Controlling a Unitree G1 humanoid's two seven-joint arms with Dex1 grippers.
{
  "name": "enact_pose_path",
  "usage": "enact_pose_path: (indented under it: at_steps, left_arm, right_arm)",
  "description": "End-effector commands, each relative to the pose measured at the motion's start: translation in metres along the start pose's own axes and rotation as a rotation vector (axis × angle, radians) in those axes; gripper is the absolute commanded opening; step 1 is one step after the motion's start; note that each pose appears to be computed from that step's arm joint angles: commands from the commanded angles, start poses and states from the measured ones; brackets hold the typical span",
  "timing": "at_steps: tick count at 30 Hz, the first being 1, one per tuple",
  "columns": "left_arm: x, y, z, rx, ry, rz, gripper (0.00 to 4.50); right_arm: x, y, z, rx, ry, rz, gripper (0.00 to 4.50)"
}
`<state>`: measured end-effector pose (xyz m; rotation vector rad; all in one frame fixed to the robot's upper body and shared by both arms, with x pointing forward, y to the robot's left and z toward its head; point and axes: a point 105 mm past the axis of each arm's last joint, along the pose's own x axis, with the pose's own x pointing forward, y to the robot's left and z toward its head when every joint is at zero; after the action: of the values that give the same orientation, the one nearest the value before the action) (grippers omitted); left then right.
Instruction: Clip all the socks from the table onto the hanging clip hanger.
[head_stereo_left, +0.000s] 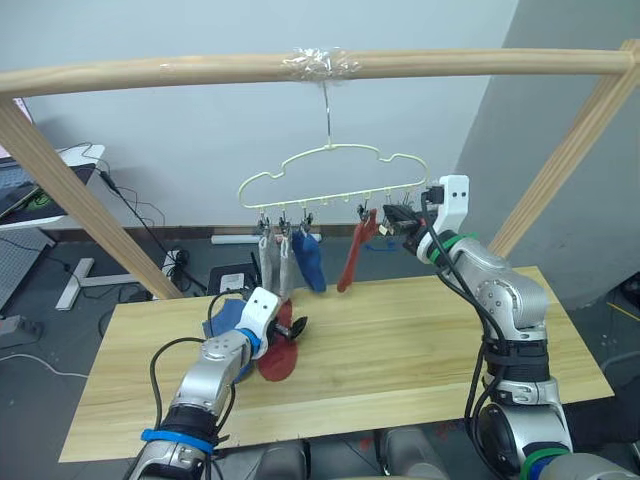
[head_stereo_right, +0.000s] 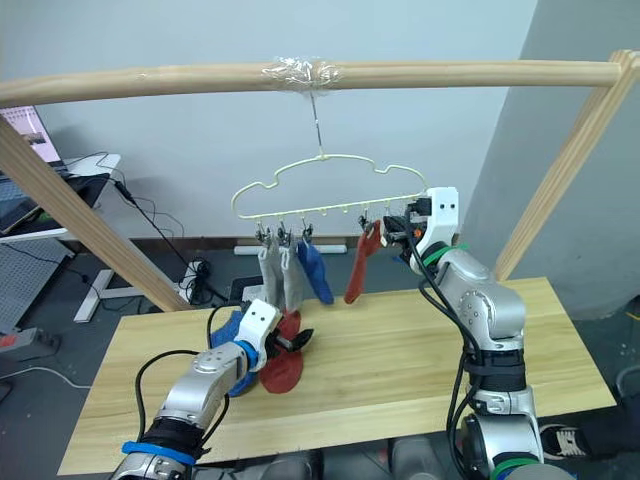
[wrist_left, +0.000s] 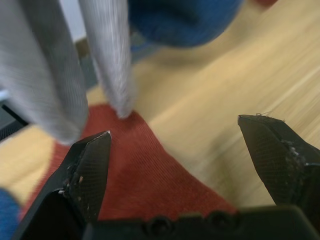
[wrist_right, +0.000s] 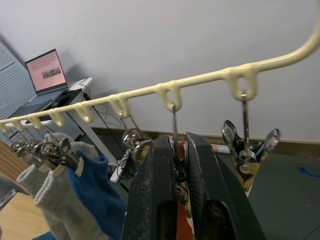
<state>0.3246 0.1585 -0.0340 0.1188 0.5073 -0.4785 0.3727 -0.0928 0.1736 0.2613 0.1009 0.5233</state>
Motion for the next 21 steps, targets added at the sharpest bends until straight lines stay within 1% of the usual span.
enact_pose_path:
  at_steps: [1,5,6,7,9,14,19,20,21]
  left_arm:
    - [0.005,0.007,-0.003,0.050,0.019,0.029,4.50]
    - [0.008,0.011,-0.013,0.045,0.072,0.037,4.50]
    - [0.008,0.012,-0.015,0.040,0.079,0.034,4.09]
    - [0.007,0.011,-0.017,0.039,0.088,0.027,3.88]
    - [0.007,0.011,-0.020,0.035,0.090,0.020,3.32]
    - [0.004,0.007,-0.020,0.033,0.071,0.004,1.78]
    - [0.002,-0.010,-0.024,0.037,0.051,-0.047,0.26]
    - [0.002,-0.016,-0.023,0.040,0.039,-0.064,0.04]
    - [0.001,-0.021,-0.019,0.039,0.020,-0.082,0.04]
  right_arm:
    - [-0.005,0.006,0.011,-0.002,-0.041,0.004,0.00]
    - [-0.007,0.007,0.010,0.004,-0.039,-0.009,0.00]
    - [-0.008,0.007,0.010,0.005,-0.038,-0.010,0.00]
    - [-0.008,0.007,0.010,0.005,-0.038,-0.011,0.00]
    - [-0.008,0.007,0.010,0.005,-0.037,-0.013,0.00]
    - [-0.007,0.007,0.010,0.003,-0.038,-0.017,0.00]
    - [-0.006,0.004,0.008,-0.015,-0.020,-0.014,0.00]
    - [-0.006,0.004,0.008,-0.017,-0.017,-0.014,0.00]
    - [-0.005,0.004,0.009,-0.022,-0.014,-0.014,0.00]
